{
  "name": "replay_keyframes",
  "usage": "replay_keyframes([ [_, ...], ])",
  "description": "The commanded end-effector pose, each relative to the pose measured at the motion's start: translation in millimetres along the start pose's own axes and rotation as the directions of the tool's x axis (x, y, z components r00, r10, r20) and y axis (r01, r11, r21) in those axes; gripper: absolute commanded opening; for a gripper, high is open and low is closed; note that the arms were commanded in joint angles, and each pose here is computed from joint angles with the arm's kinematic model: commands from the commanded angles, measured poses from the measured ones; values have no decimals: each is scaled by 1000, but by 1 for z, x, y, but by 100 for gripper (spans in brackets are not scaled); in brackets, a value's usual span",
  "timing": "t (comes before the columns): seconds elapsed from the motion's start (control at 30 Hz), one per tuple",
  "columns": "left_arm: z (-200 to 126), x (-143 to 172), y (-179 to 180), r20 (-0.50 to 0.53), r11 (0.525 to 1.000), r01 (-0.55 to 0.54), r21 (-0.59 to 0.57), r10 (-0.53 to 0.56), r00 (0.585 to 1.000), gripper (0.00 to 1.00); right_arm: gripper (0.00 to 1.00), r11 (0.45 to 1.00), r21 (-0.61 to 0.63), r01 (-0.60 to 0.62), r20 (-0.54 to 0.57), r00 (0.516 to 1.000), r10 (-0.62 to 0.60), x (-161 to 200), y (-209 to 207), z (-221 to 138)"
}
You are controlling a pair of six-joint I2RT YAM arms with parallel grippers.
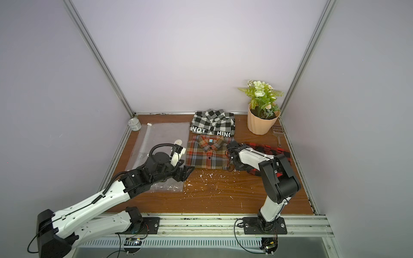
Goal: Take the shirt out of the vacuum bag
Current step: Move the shirt at the center of the board.
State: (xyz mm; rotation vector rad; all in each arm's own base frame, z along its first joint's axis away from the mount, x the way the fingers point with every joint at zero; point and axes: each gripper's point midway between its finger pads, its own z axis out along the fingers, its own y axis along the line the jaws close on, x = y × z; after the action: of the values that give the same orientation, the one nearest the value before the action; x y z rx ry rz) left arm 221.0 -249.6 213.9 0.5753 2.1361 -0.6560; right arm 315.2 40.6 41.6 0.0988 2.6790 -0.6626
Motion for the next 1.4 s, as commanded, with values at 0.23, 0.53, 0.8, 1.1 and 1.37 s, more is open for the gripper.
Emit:
replay_keyframes([
  [0.23, 3, 9, -7, -61, 997, -58, -51, 54, 997, 76, 0, 934, -345, -97, 34, 993, 116, 27, 17, -75],
  [0.53, 9, 4, -10, -51, 998, -36, -42, 34, 998, 76, 0, 880, -444, -168, 24, 980, 200, 67, 9, -103],
  [0.8, 13, 2, -14, -39, 1000, -12, -28, 11, 999, 76, 0, 791, -569, -224, 10, 960, 279, 82, 6, -129],
  [1.1, 15, 4, -11, -41, 999, -1, -42, -1, 999, 76, 0, 678, -709, -195, 15, 957, 291, 84, 37, -178],
  [1.37, 10, -7, 6, 6, 992, 5, -125, -4, 1000, 86, 0, 629, -765, -139, 39, 965, 261, 94, 70, -211],
])
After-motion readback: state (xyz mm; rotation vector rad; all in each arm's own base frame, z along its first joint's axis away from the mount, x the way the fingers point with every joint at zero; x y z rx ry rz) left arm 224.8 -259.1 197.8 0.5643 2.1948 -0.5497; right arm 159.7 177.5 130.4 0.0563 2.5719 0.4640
